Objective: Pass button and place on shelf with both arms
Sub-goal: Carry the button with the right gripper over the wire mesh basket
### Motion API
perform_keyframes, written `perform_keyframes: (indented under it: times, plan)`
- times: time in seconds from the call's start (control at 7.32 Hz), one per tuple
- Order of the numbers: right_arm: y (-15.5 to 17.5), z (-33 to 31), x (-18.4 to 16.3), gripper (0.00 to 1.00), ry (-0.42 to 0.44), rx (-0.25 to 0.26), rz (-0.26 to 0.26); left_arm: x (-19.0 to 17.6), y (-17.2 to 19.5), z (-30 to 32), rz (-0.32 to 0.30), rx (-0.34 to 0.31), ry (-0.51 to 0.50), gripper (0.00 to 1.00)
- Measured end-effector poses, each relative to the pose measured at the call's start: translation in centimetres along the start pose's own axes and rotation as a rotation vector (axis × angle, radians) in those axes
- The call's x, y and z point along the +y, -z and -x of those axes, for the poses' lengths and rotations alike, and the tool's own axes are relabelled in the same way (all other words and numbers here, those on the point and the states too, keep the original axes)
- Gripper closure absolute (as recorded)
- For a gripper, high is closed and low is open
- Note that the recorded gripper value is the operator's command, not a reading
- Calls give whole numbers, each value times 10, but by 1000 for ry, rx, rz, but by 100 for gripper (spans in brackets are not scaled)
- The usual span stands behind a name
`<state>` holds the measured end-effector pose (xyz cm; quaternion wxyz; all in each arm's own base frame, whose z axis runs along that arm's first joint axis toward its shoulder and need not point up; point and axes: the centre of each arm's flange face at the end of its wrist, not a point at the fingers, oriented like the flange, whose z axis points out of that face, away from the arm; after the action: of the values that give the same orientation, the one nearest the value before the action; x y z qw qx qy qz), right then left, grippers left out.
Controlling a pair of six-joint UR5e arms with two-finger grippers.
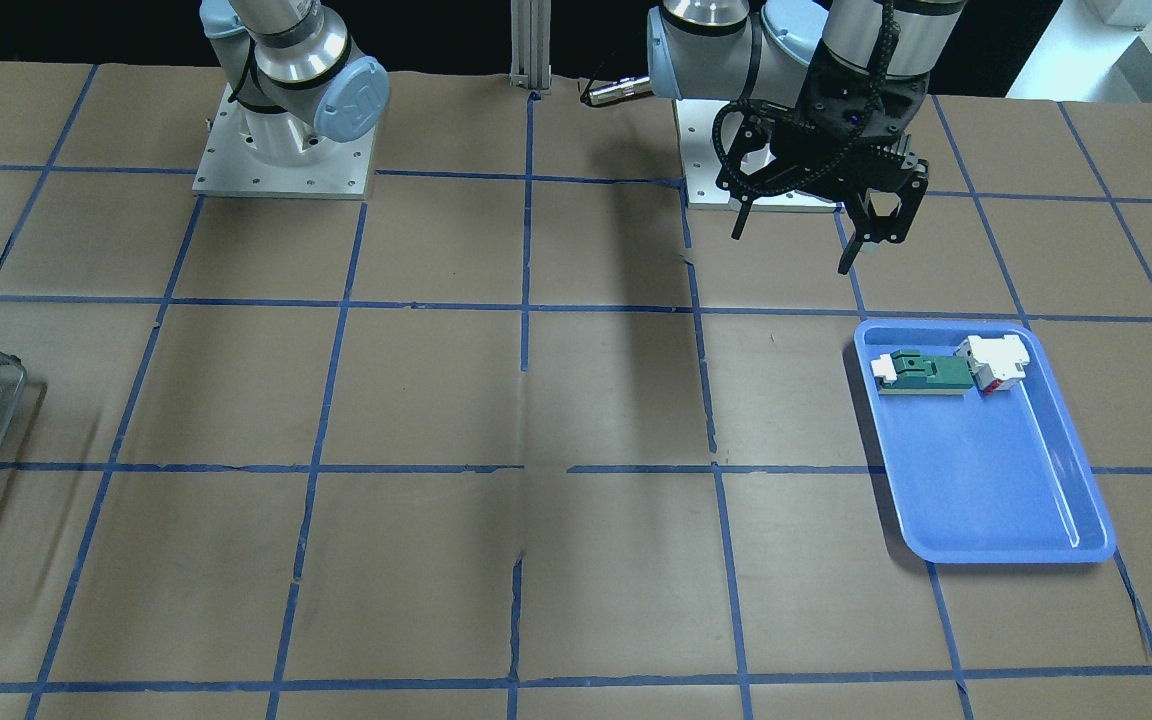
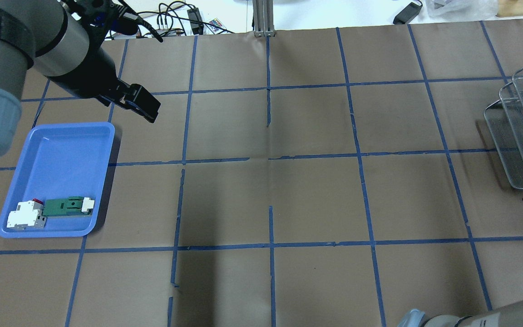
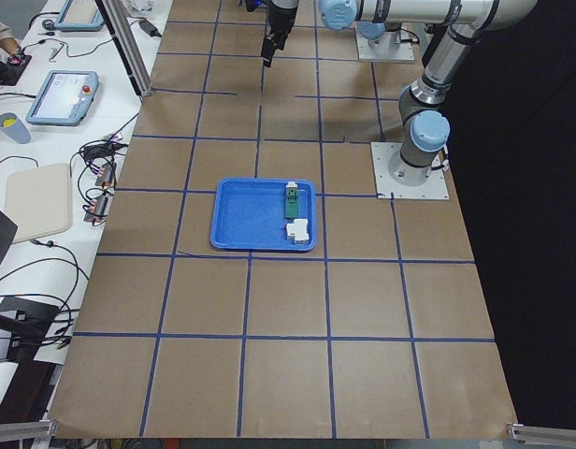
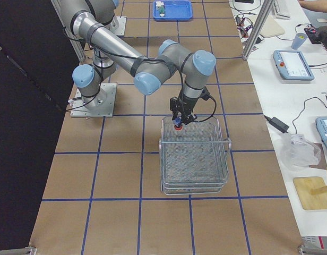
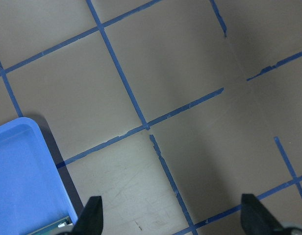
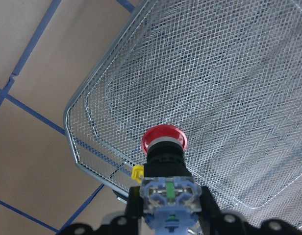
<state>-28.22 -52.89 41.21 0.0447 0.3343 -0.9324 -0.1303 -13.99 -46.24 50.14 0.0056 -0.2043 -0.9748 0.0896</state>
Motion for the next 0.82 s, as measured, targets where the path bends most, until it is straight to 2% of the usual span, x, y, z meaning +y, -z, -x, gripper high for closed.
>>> perform_keyframes:
  times: [0.14, 0.27, 0.41, 0.55, 0.82]
  plan:
    - [-4, -2, -3, 77, -3, -6, 1, 0, 0, 0, 1, 0, 1, 0]
    - [-10, -4, -5, 57, -12, -15, 3, 0, 0, 0, 1, 0, 1, 0]
    - [-15, -6, -7, 49, -19, -22, 6, 0, -1, 0, 2, 1, 0, 0]
    - [-18, -7, -8, 12, -22, -27, 7, 0, -1, 0, 2, 1, 0, 0]
    - [-21, -9, -10, 6, -23, -33, 6, 0, -2, 0, 2, 1, 1, 0]
